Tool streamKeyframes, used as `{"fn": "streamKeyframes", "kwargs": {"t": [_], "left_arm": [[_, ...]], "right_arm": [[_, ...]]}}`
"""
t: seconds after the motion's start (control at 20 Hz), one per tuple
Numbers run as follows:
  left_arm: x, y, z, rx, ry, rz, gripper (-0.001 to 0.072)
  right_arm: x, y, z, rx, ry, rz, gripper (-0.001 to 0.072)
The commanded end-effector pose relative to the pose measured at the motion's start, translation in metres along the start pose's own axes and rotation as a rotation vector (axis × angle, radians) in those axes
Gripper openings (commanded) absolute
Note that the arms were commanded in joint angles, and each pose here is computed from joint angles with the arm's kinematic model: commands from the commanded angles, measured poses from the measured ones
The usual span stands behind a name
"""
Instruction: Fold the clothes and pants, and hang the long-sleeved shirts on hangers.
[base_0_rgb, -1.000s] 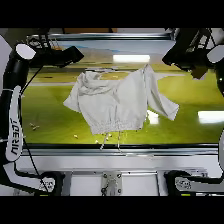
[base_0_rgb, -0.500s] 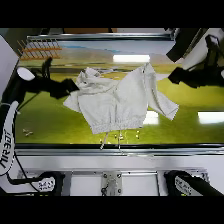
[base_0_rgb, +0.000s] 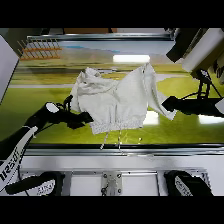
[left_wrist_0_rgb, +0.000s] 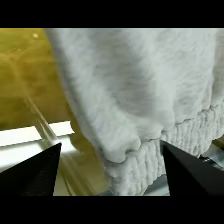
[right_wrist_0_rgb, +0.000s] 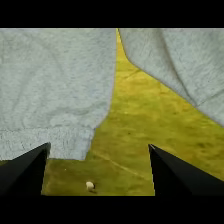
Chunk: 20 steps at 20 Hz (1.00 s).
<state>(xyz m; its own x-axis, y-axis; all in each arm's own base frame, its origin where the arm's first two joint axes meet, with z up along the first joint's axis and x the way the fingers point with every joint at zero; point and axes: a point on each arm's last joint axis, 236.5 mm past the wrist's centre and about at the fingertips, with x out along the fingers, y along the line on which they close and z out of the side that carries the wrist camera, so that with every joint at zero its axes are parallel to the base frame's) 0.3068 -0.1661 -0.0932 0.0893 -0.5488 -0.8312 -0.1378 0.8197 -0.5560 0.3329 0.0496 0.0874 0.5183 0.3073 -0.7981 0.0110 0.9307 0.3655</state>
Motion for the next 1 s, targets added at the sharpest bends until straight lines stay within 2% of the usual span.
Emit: {"fn": "streamKeyframes", "kwargs": {"t": [0.0, 0.25, 0.3, 0.4, 0.45, 0.6, 0.95], "left_arm": [[0.019, -0.014, -0.009, 0.048, -0.022, 0.003, 0.0668], [0.023, -0.021, -0.010, 0.074, -0.031, 0.005, 0.0666], [0.023, -0.021, -0.011, 0.074, -0.031, 0.005, 0.0522], [0.023, -0.021, -0.010, 0.076, -0.032, 0.005, 0.0098], [0.023, -0.021, -0.010, 0.081, -0.032, 0.004, 0.0025], [0.023, -0.021, -0.011, 0.081, -0.028, 0.004, 0.0025], [0.023, -0.021, -0.011, 0.081, -0.028, 0.005, 0.0025]], "right_arm": [[0.002, 0.002, -0.008, 0.013, 0.014, 0.014, 0.0673], [0.016, -0.004, -0.016, 0.032, 0.061, 0.009, 0.0673], [0.024, -0.008, -0.022, 0.043, 0.088, 0.006, 0.0673], [0.044, -0.017, -0.041, 0.079, 0.163, 0.003, 0.0673], [0.057, -0.019, -0.051, 0.111, 0.195, 0.013, 0.0673], [0.101, -0.016, -0.082, 0.226, 0.272, 0.064, 0.0673], [0.176, 0.014, -0.121, 0.265, 0.372, 0.103, 0.0673]]}}
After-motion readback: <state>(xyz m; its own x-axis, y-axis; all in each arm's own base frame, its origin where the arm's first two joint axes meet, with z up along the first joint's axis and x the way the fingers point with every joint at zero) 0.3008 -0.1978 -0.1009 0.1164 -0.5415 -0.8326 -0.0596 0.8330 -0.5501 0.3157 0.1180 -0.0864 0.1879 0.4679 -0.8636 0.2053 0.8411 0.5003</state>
